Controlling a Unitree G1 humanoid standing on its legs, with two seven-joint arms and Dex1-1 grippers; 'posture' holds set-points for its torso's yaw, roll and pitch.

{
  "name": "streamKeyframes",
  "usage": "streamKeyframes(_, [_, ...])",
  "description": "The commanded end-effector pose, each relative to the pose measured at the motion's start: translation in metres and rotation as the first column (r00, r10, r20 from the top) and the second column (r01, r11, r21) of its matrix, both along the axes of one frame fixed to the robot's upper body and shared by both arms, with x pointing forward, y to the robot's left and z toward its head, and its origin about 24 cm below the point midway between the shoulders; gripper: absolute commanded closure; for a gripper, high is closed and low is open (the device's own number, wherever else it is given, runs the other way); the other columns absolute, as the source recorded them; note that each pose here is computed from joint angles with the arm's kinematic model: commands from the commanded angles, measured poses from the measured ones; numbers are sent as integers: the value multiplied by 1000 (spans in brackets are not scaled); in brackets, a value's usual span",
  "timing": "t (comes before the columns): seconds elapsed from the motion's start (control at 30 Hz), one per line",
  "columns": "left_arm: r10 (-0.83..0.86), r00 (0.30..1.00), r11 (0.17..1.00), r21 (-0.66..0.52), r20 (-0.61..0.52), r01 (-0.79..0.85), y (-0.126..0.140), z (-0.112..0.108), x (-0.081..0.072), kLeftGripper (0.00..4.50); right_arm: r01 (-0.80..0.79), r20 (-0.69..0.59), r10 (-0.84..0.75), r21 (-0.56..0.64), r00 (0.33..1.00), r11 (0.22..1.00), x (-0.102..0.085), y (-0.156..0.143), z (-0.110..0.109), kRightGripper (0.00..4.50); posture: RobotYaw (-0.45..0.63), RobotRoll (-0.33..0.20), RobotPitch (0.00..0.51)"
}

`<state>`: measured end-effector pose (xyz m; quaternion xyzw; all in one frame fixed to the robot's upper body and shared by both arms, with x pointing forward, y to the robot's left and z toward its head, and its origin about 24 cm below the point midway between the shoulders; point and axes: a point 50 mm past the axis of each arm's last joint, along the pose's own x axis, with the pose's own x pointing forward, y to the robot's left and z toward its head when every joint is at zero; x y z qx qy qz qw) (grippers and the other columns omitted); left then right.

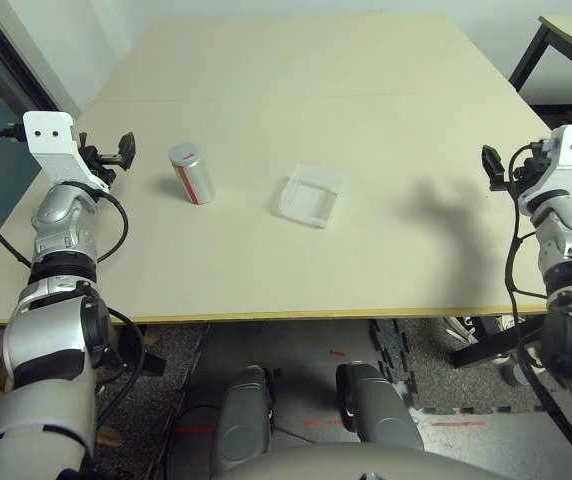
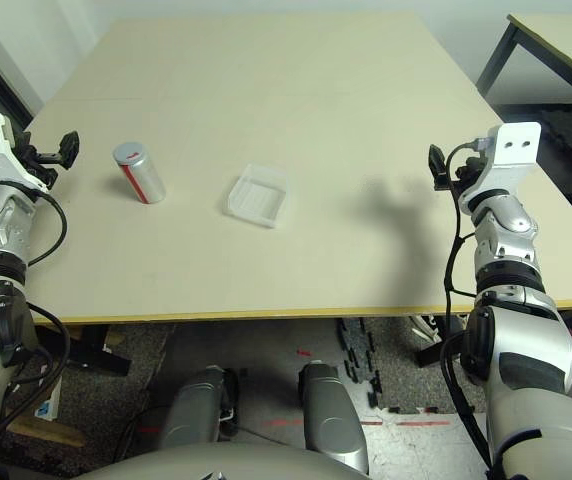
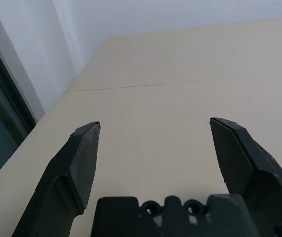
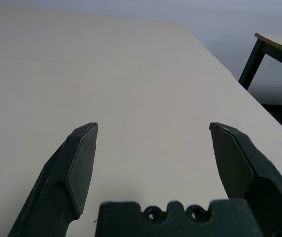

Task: Pour the medicine from the bottle into the box.

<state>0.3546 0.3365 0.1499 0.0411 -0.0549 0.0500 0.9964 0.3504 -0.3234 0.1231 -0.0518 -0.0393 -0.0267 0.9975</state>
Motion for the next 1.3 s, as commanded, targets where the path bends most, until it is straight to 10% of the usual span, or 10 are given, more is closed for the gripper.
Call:
streamKeyframes(0.03, [7,1000,1000,-11,-16,-7,2,-2,0,40,3,-15,-3,3,1000,1000,1,0,-2,0,-124,0,91])
streamKeyframes(0.6, [-21,1000,999,-34,10,21,0,8,3,40,-282,44,281,-5,959,960,12,30,19,0,-112,0,64])
streamKeyframes(0.93, [-85,995,995,-40,48,87,-7,20,7,40,-758,-89,753,-61,652,649,-3,85,26,0,-100,0,70])
streamKeyframes(1.3, [-257,961,965,-34,99,261,-33,40,14,40,-920,-211,896,-55,392,389,-23,125,28,0,-90,0,77])
